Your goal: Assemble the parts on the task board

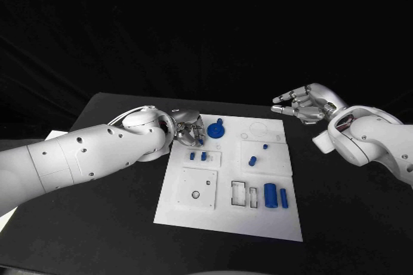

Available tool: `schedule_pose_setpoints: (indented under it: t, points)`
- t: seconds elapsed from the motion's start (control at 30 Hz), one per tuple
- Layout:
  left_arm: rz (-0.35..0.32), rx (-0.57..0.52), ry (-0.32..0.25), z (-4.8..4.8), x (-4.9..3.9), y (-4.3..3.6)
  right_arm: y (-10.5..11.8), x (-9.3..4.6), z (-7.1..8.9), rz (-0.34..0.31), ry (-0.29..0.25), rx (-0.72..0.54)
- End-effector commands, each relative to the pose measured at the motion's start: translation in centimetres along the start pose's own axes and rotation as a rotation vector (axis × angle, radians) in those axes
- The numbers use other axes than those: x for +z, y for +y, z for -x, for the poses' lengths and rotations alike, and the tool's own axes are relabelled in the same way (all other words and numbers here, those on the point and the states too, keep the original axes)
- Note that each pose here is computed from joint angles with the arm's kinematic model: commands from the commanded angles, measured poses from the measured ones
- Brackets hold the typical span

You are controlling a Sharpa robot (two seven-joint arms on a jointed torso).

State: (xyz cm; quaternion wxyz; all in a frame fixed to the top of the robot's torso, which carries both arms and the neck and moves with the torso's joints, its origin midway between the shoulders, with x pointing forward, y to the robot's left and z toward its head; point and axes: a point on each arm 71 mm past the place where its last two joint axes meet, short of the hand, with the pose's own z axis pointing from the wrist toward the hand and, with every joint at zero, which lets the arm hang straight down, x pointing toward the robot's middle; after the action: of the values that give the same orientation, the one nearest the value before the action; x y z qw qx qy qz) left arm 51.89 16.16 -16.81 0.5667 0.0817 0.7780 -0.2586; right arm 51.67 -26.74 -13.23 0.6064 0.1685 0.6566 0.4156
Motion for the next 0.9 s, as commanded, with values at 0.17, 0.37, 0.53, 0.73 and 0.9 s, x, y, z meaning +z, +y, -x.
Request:
schedule_pose_setpoints:
  t: [0.17,0.37,0.53,0.73,0.9]
  points:
    - [0.012,0.015,0.031,-0.34,0.18,0.08,0.11,-0.01,-0.11,0.012,0.011,0.001]
    - [0.012,0.016,0.042,-0.61,0.32,0.02,0.14,-0.02,-0.14,0.013,0.012,0.001]
    - [0.013,0.017,0.053,-0.89,0.39,0.02,0.12,-0.04,-0.11,0.012,0.012,0.001]
    - [0.01,0.016,0.054,-1.0,0.42,-0.02,0.12,-0.03,-0.12,0.012,0.012,0.001]
    - [0.007,0.015,0.054,-1.04,0.43,-0.07,0.1,-0.03,-0.1,0.011,0.012,0.001]
